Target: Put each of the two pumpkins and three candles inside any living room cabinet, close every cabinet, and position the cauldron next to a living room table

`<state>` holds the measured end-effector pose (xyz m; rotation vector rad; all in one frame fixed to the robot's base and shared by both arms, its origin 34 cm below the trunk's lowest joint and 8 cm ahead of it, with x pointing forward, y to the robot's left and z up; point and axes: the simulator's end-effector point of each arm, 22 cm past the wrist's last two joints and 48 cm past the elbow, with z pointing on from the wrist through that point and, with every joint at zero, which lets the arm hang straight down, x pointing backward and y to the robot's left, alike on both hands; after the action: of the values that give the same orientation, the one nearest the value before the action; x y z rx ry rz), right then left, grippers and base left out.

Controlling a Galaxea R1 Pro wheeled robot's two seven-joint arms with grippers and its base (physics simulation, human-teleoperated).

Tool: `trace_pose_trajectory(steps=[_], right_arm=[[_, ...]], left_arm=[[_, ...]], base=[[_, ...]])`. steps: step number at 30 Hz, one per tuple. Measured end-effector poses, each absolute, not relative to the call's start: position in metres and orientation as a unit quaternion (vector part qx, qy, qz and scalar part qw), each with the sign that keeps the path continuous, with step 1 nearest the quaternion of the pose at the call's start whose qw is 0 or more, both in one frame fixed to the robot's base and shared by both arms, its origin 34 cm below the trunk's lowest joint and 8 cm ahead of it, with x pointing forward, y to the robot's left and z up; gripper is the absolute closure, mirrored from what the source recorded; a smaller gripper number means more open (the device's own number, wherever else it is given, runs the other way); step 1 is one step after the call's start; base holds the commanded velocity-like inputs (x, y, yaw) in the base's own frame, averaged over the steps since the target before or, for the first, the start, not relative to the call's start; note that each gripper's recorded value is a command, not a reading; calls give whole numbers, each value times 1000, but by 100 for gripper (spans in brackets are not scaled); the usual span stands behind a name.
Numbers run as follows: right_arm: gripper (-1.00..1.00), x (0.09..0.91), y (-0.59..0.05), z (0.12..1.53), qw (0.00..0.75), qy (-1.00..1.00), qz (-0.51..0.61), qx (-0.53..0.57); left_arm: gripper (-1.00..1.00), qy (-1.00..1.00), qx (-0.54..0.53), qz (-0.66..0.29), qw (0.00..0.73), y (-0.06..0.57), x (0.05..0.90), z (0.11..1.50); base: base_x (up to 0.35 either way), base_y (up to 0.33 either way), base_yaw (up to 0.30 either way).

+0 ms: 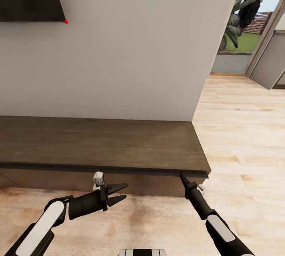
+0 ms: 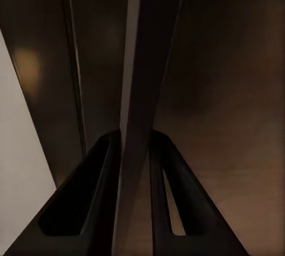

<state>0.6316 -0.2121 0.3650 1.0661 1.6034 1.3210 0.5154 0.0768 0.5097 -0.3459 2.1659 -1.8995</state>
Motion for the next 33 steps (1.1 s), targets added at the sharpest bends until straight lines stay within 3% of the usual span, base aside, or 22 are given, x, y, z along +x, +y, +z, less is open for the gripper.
trace_pose_trajectory(steps=[25, 33], right_arm=[[100, 632, -212, 365, 392, 631, 520, 421], [100, 632, -211, 365, 390, 632, 521, 421]], left_arm=[[-100, 741, -118, -650, 120, 77, 515, 510], [-100, 741, -118, -651, 120, 76, 515, 510]], base=[[0, 0, 0], [-149, 0, 0]])
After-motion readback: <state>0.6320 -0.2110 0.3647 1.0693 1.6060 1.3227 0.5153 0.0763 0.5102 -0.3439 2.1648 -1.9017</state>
